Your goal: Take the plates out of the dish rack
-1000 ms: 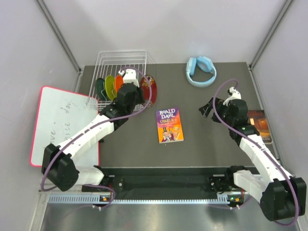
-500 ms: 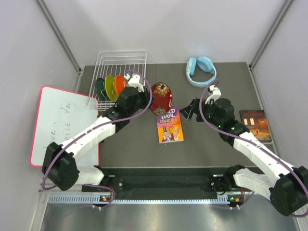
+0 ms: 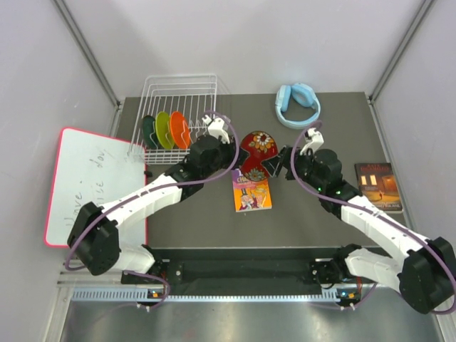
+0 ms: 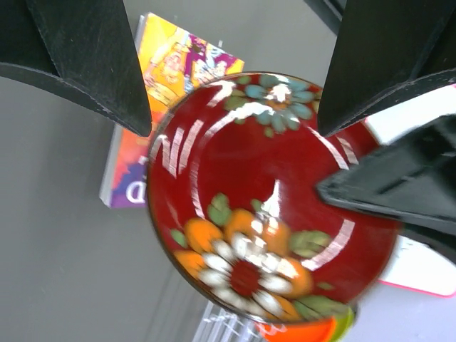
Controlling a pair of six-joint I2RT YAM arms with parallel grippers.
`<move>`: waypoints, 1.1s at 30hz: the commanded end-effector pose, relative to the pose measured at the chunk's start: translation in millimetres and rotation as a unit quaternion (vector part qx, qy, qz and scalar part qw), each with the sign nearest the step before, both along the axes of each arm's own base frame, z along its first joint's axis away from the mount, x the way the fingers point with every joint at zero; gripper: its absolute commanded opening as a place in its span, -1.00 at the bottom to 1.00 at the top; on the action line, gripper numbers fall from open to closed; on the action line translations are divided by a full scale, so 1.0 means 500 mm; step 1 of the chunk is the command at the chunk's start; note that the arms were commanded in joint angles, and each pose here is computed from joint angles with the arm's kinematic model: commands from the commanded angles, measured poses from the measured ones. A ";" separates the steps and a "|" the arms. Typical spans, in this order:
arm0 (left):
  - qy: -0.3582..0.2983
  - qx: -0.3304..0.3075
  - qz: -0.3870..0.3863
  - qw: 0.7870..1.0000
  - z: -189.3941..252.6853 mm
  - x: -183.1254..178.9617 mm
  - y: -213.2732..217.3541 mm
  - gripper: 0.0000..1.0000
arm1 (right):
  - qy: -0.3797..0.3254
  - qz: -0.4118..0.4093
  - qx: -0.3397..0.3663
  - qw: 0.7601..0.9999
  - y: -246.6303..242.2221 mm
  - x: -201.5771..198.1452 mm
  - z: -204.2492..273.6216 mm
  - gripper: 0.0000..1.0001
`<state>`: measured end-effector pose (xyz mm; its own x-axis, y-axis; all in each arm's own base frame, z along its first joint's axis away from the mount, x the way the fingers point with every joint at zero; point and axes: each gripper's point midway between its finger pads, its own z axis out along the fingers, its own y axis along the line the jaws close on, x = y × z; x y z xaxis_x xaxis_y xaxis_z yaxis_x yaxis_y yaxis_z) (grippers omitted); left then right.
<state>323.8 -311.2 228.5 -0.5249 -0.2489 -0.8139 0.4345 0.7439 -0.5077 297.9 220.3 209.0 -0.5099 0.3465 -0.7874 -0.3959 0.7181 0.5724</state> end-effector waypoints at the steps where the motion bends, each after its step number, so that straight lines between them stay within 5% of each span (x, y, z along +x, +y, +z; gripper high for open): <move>1: -0.070 -0.074 0.002 0.995 0.132 0.011 -0.011 -1.00 | -0.016 -0.040 -0.001 0.999 -0.023 0.015 -0.006 0.99; 6: -0.081 -0.082 0.012 0.993 0.141 0.005 0.004 -1.00 | -0.019 -0.070 0.016 0.997 -0.067 0.022 -0.024 0.99; 20: -0.059 -0.163 -0.100 0.980 0.119 -0.046 -0.072 -1.00 | -0.055 0.049 0.100 0.992 0.004 0.042 -0.003 0.88; 23: -0.058 -0.172 -0.102 0.978 0.119 -0.046 -0.073 -1.00 | -0.054 0.078 0.126 0.987 0.023 0.035 -0.011 0.34; 27: -0.048 -0.167 -0.091 0.981 0.097 -0.034 -0.065 -1.00 | -0.065 0.088 0.171 0.979 0.012 0.017 -0.003 -1.00; 30: -0.037 -0.152 -0.078 0.985 0.070 -0.023 -0.057 -0.96 | -0.060 0.074 0.178 0.979 -0.020 0.011 -0.013 -1.00; 33: -0.035 -0.117 -0.065 0.990 0.044 -0.008 -0.051 -0.23 | -0.042 0.019 0.169 0.984 -0.078 0.015 -0.035 -1.00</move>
